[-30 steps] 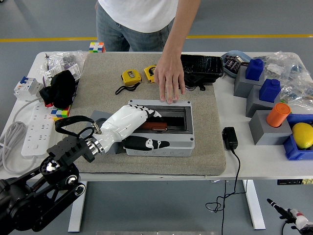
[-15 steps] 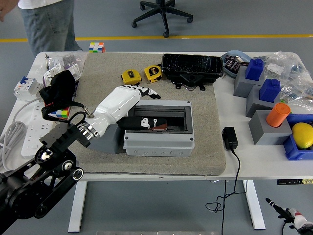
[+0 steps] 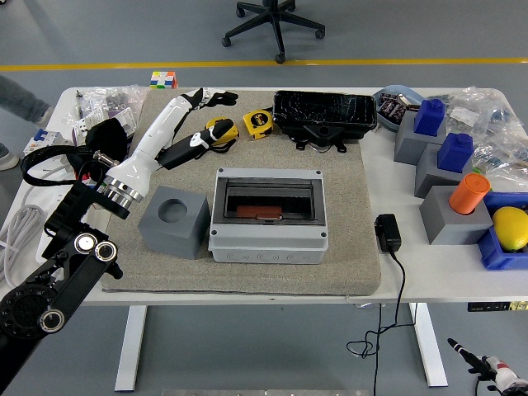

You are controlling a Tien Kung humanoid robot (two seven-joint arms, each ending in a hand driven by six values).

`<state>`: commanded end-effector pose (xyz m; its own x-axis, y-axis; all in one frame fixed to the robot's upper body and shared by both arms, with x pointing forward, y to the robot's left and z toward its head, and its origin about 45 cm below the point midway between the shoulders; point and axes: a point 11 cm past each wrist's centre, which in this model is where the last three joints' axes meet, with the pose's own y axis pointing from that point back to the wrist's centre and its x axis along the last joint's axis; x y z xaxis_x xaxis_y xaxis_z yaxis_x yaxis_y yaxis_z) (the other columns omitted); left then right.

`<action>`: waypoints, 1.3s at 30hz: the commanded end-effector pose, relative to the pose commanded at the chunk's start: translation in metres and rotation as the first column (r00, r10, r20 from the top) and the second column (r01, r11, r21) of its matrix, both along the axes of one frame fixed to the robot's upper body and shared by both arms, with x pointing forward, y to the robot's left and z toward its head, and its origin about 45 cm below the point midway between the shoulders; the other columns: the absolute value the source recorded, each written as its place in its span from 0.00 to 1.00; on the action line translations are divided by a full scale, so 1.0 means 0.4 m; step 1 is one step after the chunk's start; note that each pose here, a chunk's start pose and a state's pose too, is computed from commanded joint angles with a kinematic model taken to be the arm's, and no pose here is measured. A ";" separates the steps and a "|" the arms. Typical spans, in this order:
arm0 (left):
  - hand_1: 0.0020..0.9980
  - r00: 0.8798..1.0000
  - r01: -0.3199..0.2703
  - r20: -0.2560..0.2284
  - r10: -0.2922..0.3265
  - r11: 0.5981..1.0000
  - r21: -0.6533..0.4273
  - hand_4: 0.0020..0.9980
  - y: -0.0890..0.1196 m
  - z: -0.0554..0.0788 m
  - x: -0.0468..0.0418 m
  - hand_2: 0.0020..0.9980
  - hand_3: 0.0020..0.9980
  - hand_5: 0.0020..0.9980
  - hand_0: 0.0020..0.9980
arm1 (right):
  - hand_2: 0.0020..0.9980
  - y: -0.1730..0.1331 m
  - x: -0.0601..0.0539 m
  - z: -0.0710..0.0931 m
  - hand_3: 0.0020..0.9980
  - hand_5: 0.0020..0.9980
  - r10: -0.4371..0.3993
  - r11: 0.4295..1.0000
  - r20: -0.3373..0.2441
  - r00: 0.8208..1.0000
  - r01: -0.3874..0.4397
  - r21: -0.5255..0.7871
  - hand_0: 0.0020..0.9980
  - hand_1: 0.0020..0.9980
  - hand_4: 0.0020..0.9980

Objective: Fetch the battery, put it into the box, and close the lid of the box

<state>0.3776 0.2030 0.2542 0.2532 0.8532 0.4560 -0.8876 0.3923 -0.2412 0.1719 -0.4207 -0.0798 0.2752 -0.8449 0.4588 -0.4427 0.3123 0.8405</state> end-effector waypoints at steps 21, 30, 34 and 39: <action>1.00 0.978 -0.102 -0.210 0.005 0.887 -0.450 1.00 0.131 -0.047 0.001 0.98 0.94 1.00 1.00 | 0.86 -0.046 -0.056 -0.001 0.91 1.00 -0.065 0.997 0.011 0.998 0.065 -0.050 0.92 0.90 1.00; 1.00 0.973 -0.181 -0.201 0.116 0.921 -0.345 1.00 0.142 -0.083 -0.027 0.95 0.90 1.00 0.98 | 0.86 -0.077 -0.129 -0.007 0.92 1.00 -0.115 0.989 0.012 0.993 0.115 -0.093 0.91 0.90 1.00; 0.95 0.975 -0.172 -0.185 0.124 0.947 -0.271 1.00 0.128 -0.081 -0.034 0.91 0.87 1.00 0.90 | 0.87 -0.076 -0.150 -0.012 0.93 1.00 -0.126 0.988 0.016 0.992 0.127 -0.093 0.91 0.90 1.00; 0.91 0.979 -0.166 -0.152 0.137 0.965 -0.201 1.00 0.114 -0.070 -0.041 0.86 0.85 1.00 0.87 | 0.87 -0.065 -0.161 -0.019 0.94 1.00 -0.130 0.988 0.009 0.992 0.130 -0.083 0.92 0.90 1.00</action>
<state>0.3610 0.2486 0.2260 0.1606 0.9595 0.2316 -0.9627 0.2040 -0.1775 0.1073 -0.4467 -0.0875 0.1637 -0.8319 0.5302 -0.3970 0.4364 0.8074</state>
